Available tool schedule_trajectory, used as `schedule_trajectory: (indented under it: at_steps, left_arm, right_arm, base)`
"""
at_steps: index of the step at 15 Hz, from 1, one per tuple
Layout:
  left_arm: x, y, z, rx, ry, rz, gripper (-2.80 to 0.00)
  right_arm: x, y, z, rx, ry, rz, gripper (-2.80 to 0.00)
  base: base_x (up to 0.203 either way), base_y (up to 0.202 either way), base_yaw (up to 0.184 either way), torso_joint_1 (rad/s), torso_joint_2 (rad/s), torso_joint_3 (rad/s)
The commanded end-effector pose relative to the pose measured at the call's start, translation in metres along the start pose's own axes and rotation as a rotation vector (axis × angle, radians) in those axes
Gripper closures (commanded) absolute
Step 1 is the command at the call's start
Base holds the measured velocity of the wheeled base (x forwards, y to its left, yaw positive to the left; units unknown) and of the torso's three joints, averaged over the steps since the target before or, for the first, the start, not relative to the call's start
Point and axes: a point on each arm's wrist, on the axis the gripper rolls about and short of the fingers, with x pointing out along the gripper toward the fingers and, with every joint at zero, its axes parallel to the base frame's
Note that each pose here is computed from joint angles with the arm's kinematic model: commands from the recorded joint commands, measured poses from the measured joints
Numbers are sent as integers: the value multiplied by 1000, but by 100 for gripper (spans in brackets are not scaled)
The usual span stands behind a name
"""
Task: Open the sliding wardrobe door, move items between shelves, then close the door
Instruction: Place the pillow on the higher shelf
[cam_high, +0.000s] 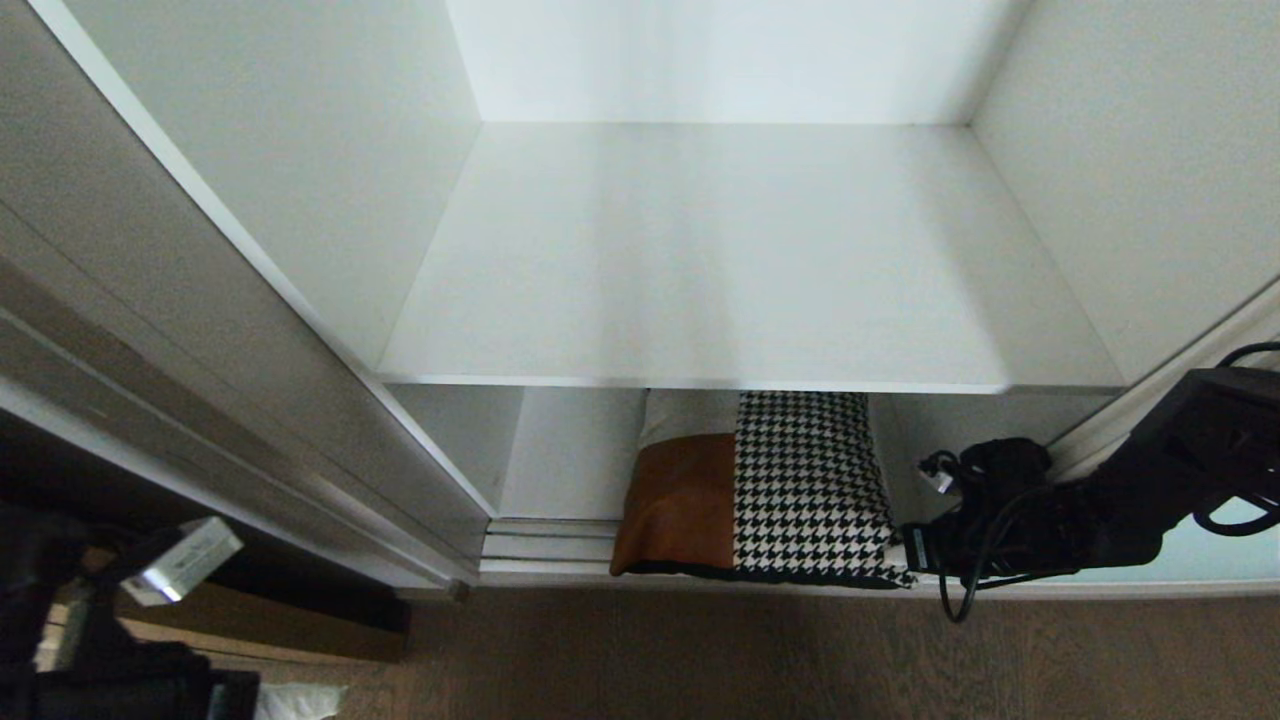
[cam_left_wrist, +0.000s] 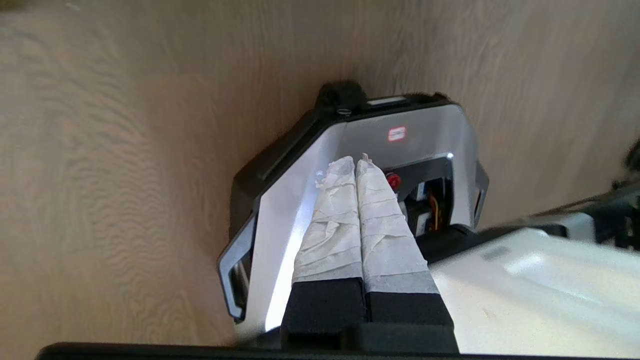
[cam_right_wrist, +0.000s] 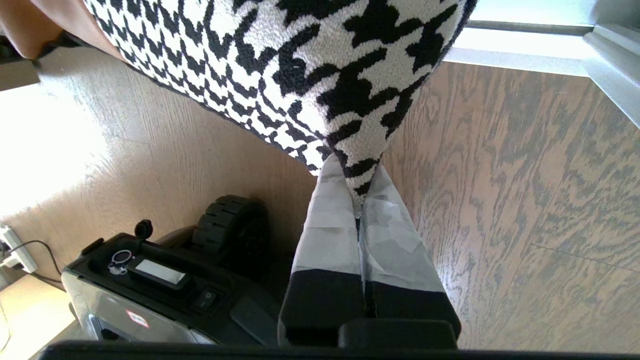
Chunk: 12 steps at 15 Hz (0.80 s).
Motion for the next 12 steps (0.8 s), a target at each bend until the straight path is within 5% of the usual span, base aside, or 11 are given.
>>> schedule_trajectory:
  at_steps: [1,4,6,8,12]
  left_arm:
    - [62,25,8,-45,134,-12,0]
    - [128,34,13,15,92,-25,0]
    - [167,20,9,82,14,-28,0]
    - [194,8,-3,106,20,-34,0]
    - [248,2,-2,156,-77,35,0]
  right_arm:
    - [-1,1,0,0,-3,14,0]
    - [-3,0,1,2,-3,33,0]
    - [-4,-1,1,5,-3,39,0]
    - [-8,0,1,4,-5,61,0]
    - [-7,-1,1,8,-6,61,0]
  base:
    - [0,0,0,0,0,0]
    - [0,0,0,0,0,0]
    - [0,0,0,0,0,0]
    - [0,0,0,0,0,0]
    - [0,0,0,0,0,0]
